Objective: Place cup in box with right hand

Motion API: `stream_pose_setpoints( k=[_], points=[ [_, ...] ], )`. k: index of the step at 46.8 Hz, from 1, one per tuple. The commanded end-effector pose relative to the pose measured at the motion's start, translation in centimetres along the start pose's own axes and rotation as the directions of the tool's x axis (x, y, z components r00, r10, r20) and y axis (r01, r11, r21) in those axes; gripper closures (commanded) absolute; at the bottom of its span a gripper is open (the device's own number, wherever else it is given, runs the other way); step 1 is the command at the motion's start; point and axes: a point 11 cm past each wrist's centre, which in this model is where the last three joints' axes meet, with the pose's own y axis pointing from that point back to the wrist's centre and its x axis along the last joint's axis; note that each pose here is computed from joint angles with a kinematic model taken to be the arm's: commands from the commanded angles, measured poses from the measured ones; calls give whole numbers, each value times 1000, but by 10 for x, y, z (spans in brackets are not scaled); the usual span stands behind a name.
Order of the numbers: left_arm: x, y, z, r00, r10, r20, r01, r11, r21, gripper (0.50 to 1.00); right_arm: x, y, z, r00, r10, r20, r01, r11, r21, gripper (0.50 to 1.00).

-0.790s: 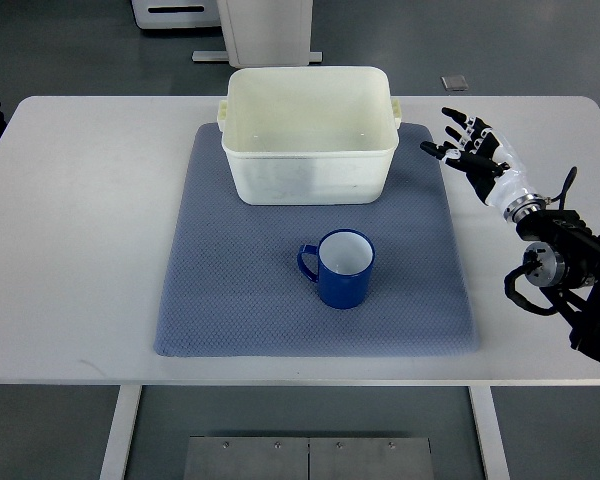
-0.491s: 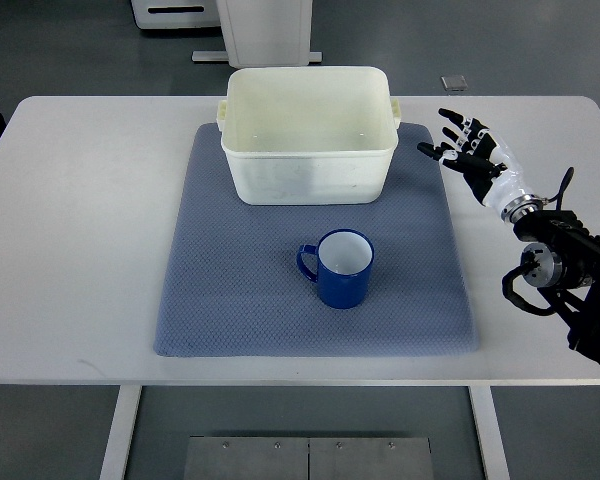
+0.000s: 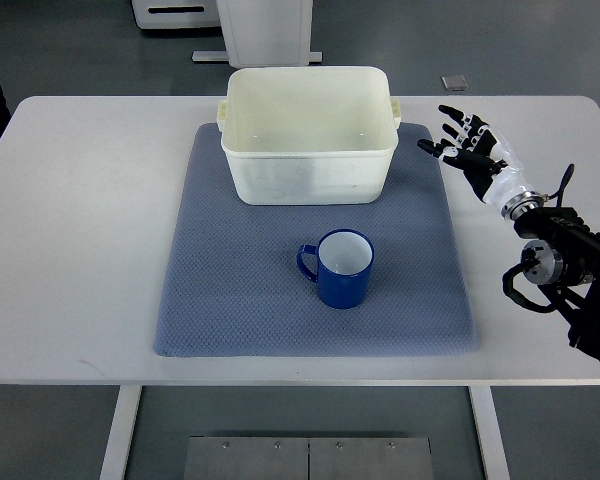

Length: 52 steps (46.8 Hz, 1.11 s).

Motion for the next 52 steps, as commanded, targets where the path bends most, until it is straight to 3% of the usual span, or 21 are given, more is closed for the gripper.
stream_pose_setpoints(
  k=[1, 52],
  points=[
    [0, 0, 0, 1000, 0, 0, 0, 1000, 0, 500, 0, 0, -1, 1000, 0, -1, 0, 1000, 1, 500],
    [0, 0, 0, 1000, 0, 0, 0, 1000, 0, 500, -5, -5, -10, 1000, -10, 5, 10, 1000, 21, 500]
  ],
)
